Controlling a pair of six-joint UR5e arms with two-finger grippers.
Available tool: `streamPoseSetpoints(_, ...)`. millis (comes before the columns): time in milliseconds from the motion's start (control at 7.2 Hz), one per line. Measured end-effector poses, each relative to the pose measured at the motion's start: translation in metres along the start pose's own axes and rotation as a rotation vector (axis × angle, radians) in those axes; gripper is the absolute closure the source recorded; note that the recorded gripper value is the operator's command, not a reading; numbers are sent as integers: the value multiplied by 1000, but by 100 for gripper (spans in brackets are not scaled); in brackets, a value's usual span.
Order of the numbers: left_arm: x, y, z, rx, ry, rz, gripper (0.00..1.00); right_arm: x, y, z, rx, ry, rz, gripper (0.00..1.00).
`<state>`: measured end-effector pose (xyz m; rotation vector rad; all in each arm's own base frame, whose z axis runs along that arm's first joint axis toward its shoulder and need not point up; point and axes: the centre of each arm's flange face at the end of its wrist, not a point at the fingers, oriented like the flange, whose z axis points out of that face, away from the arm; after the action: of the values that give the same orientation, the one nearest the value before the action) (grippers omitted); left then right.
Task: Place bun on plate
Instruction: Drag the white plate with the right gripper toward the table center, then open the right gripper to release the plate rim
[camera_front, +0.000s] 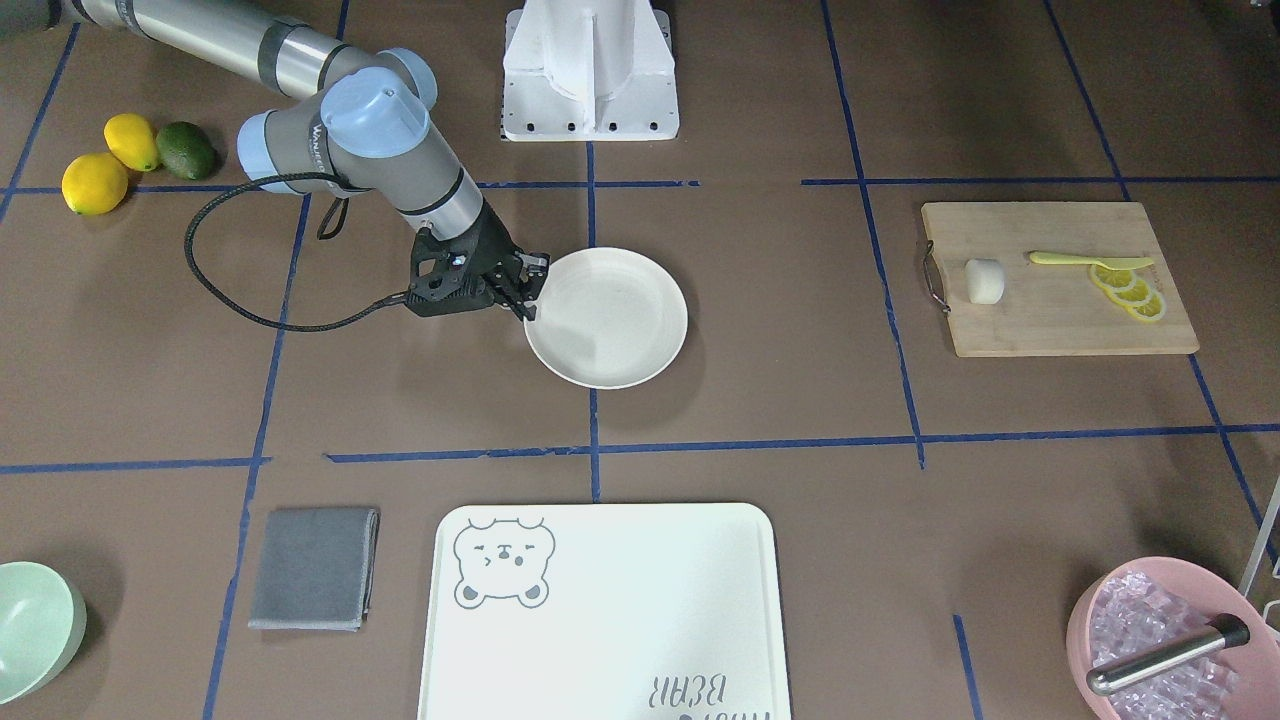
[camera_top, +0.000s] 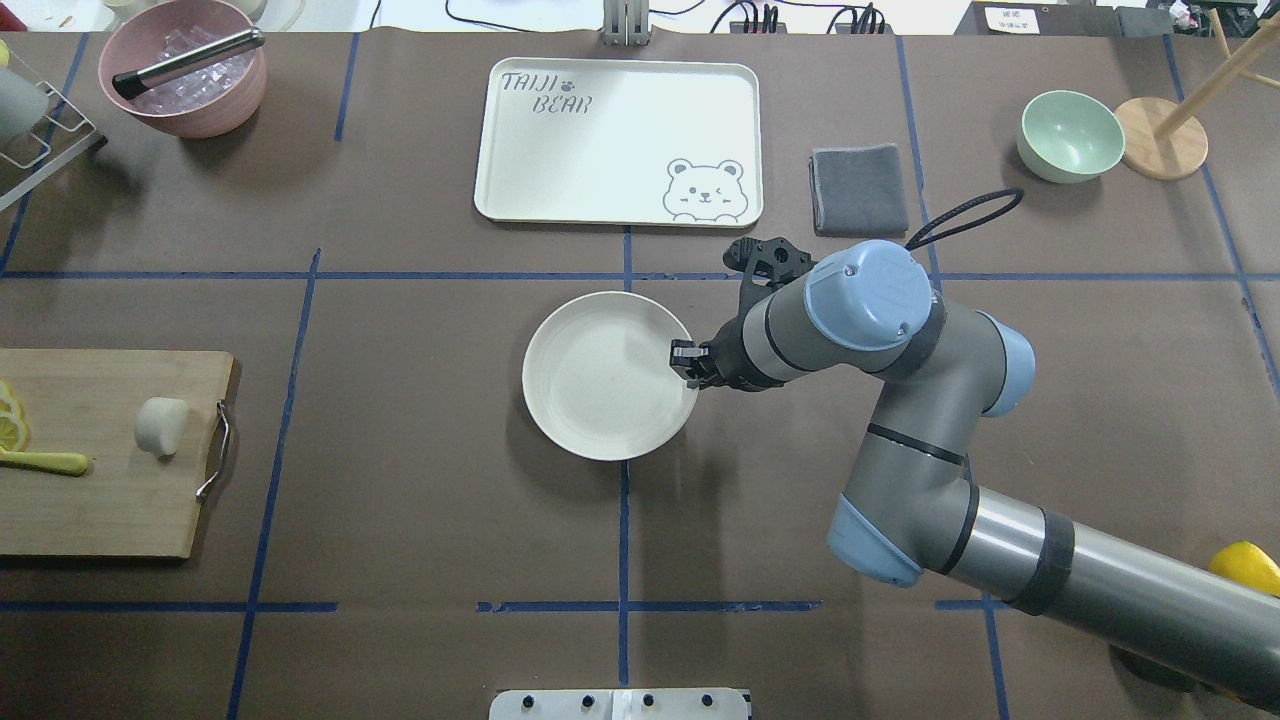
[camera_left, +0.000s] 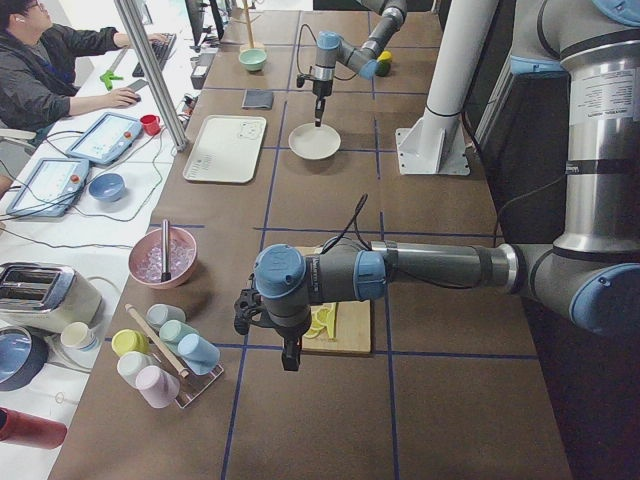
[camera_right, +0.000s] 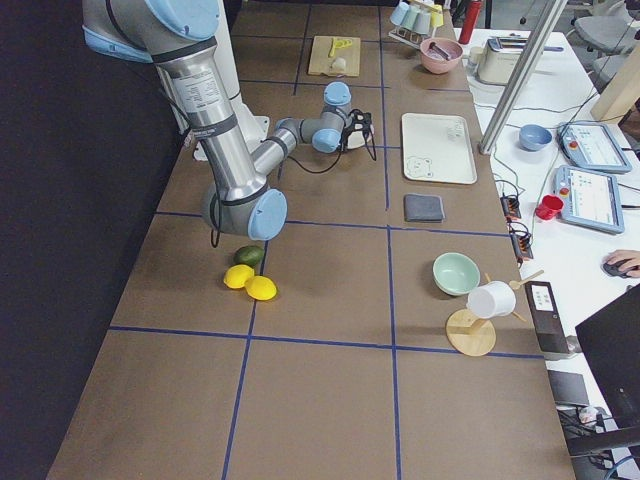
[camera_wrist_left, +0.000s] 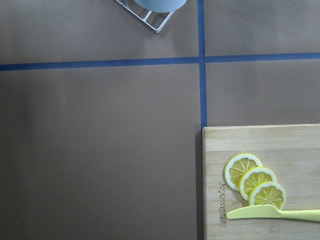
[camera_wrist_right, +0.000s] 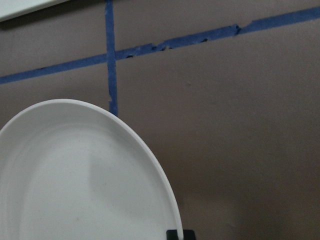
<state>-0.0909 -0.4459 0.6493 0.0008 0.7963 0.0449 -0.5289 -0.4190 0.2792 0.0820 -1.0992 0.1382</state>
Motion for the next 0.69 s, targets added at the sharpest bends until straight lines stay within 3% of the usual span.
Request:
streamPoseSetpoints(139,0,0,0,-1,0,0,0,2,12,8,4,12,-9,76)
streamPoseSetpoints(278,0,0,1,-2,0,0,0,2,20,12,6,18,-15,1)
streamPoseSetpoints(694,1,0,1,-3,-1,1,0,3,19,7,13,17,-14,0)
